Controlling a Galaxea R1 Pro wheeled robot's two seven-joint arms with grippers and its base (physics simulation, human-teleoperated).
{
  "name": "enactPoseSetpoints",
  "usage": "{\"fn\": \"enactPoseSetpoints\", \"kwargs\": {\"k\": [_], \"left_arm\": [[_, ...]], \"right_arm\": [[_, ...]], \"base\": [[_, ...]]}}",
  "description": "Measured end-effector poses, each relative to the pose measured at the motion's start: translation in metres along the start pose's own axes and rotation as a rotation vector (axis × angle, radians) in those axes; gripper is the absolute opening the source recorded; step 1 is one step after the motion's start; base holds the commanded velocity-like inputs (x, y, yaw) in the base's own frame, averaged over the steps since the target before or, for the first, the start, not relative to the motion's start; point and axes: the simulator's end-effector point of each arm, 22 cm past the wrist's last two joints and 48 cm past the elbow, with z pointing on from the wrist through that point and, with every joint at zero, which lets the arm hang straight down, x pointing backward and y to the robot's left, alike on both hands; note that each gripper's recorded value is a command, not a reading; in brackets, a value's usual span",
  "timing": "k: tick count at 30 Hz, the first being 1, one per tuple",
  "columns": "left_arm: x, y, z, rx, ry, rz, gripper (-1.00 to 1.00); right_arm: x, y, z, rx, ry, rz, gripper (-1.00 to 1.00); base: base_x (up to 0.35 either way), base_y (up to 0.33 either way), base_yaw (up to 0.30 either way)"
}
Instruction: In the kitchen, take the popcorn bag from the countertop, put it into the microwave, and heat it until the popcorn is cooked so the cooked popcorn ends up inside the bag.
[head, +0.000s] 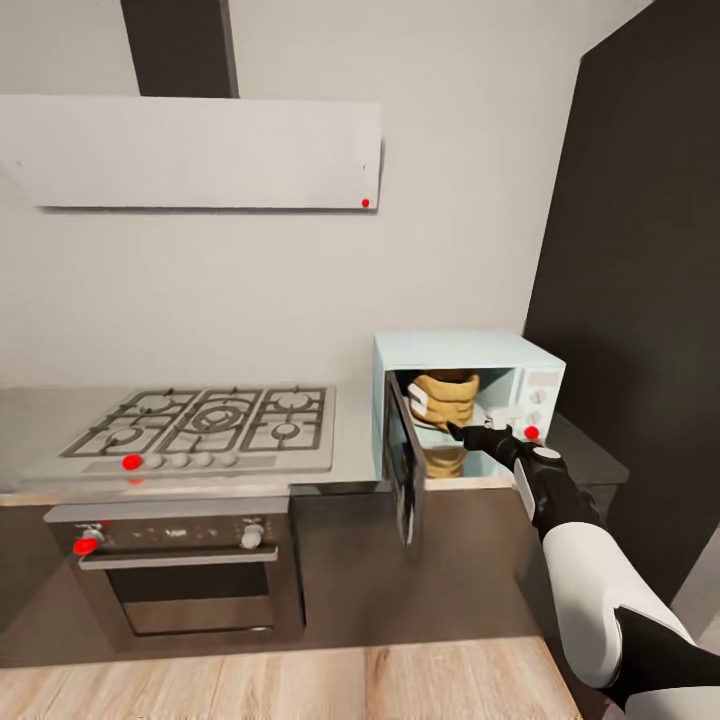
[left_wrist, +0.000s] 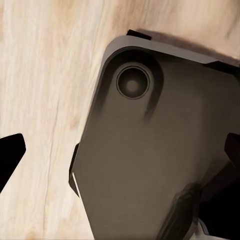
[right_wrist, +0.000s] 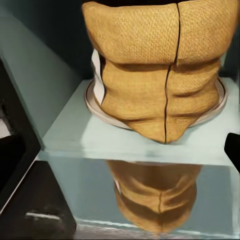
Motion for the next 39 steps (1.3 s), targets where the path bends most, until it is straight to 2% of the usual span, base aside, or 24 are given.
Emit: {"fn": "enactPoseSetpoints", "kwargs": {"k": [9, 11, 13, 15, 17, 21, 23, 25, 27, 29, 30, 31, 32, 33, 34, 37, 39], "left_arm": [[0.000, 0.000, 0.000, 0.001, -0.001, 0.001, 1.00], [0.000, 0.000, 0.000, 0.001, -0.001, 0.000, 1.00], [0.000, 0.000, 0.000, 0.001, -0.001, 0.000, 1.00], [0.000, 0.000, 0.000, 0.001, 0.000, 0.000, 1.00], [0.000, -0.001, 0.000, 0.002, 0.000, 0.000, 1.00], [0.000, -0.001, 0.000, 0.003, 0.000, 0.001, 1.00], [0.000, -0.001, 0.000, 0.003, 0.000, 0.001, 1.00], [0.000, -0.001, 0.000, 0.002, 0.000, 0.001, 1.00], [0.000, -0.001, 0.000, 0.003, 0.000, 0.001, 1.00], [0.000, -0.001, 0.000, 0.003, -0.001, 0.003, 1.00], [0.000, -0.002, 0.000, 0.004, -0.001, 0.004, 1.00], [0.000, -0.002, 0.000, 0.004, -0.002, 0.003, 1.00], [0.000, -0.003, 0.000, 0.005, -0.002, 0.002, 1.00], [-0.001, -0.003, 0.000, 0.006, -0.002, 0.001, 1.00], [-0.001, -0.003, 0.000, 0.006, -0.002, 0.000, 1.00], [-0.001, -0.002, 0.000, 0.005, -0.003, -0.001, 1.00], [-0.001, -0.002, 0.000, 0.005, -0.003, -0.001, 1.00]], "right_arm": [[0.001, -0.001, -0.001, 0.002, 0.005, 0.001, 1.00], [0.001, -0.009, -0.003, 0.011, 0.008, 0.000, 1.00], [0.007, -0.020, -0.006, 0.025, 0.024, -0.003, 1.00], [0.045, -0.031, -0.015, 0.041, 0.089, 0.009, 1.00], [0.115, -0.055, -0.039, 0.077, 0.203, 0.021, 1.00], [0.222, -0.099, -0.099, 0.144, 0.373, 0.019, 1.00], [0.261, -0.107, -0.125, 0.159, 0.437, 0.023, 1.00], [0.305, -0.105, -0.150, 0.165, 0.511, 0.036, 1.00], [0.376, -0.091, -0.187, 0.155, 0.648, 0.088, 1.00], [0.441, -0.077, -0.230, 0.154, 0.794, 0.143, 1.00], [0.473, -0.069, -0.256, 0.159, 0.872, 0.169, 1.00], [0.509, -0.057, -0.290, 0.171, 0.959, 0.190, 1.00], [0.529, -0.049, -0.310, 0.182, 1.007, 0.195, 1.00], [0.536, -0.049, -0.319, 0.198, 1.025, 0.186, 1.00], [0.546, -0.053, -0.333, 0.223, 1.061, 0.139, 1.00], [0.566, -0.047, -0.362, 0.198, 1.131, 0.038, 1.00], [0.569, -0.043, -0.366, 0.190, 1.137, 0.023, 1.00]], "base": [[-0.126, 0.000, 0.000], [-0.003, 0.000, 0.000], [-0.001, 0.000, 0.000], [0.000, 0.000, 0.000], [0.000, 0.000, 0.000], [0.000, 0.000, 0.000], [0.000, 0.000, 0.000], [0.000, 0.000, 0.000], [0.000, 0.000, 0.000], [0.000, 0.000, 0.000], [0.000, 0.000, 0.000], [0.000, 0.000, 0.000], [0.000, 0.000, 0.000], [0.000, 0.000, 0.000], [0.000, 0.000, 0.000], [0.000, 0.000, 0.000], [0.000, 0.000, 0.000]]}}
